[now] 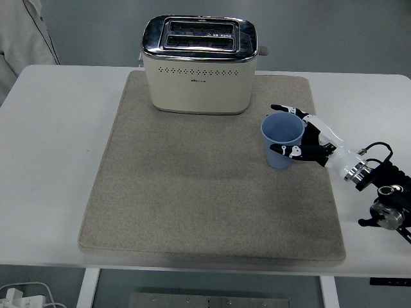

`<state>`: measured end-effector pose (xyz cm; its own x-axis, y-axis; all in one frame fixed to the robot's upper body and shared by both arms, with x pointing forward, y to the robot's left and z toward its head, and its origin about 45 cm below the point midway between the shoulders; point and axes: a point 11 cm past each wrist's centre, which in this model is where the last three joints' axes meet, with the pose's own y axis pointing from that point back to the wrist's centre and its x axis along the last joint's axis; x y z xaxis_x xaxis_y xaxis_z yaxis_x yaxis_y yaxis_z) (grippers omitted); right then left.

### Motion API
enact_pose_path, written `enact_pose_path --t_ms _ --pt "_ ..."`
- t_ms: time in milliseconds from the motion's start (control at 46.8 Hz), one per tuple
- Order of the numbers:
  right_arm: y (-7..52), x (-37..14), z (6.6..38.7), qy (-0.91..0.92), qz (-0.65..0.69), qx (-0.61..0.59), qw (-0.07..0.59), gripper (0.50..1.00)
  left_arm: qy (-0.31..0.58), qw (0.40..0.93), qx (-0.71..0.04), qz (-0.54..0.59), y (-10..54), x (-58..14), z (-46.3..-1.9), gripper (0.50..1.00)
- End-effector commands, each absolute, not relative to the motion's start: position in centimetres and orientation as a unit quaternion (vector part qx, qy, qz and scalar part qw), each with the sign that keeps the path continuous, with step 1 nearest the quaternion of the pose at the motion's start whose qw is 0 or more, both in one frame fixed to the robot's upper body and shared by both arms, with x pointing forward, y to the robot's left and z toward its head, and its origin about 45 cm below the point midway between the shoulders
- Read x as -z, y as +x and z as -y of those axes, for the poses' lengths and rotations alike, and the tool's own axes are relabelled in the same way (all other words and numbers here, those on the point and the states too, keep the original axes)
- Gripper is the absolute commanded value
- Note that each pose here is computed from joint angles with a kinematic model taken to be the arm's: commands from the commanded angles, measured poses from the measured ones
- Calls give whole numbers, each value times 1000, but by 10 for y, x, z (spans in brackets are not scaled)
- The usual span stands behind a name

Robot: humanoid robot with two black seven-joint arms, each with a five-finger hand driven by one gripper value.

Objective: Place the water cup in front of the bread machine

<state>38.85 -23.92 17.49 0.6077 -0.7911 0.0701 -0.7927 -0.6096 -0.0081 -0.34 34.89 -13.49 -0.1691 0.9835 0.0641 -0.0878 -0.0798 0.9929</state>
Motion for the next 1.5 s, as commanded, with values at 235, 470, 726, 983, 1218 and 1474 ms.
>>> enact_pose_path --t_ms 235,470,726,983,1218,1474 --pt "391 -178 239 895 444 -37 9 500 450 461 -581 -497 -3 135 -349 1000" --pt "394 -182 241 892 451 -38 3 500 451 461 -580 -497 -3 135 -349 1000" --pt "396 -185 242 889 457 -43 2 500 450 462 -581 -497 -3 135 -349 1000" --pt "406 -203 235 889 455 -45 -23 500 451 461 -580 -497 -3 135 -349 1000" --pt "420 -227 226 889 452 -50 -49 500 450 462 -581 -497 -3 135 -349 1000" --pt "419 -228 180 903 423 -33 -63 500 450 462 -581 -497 -3 135 -349 1000"
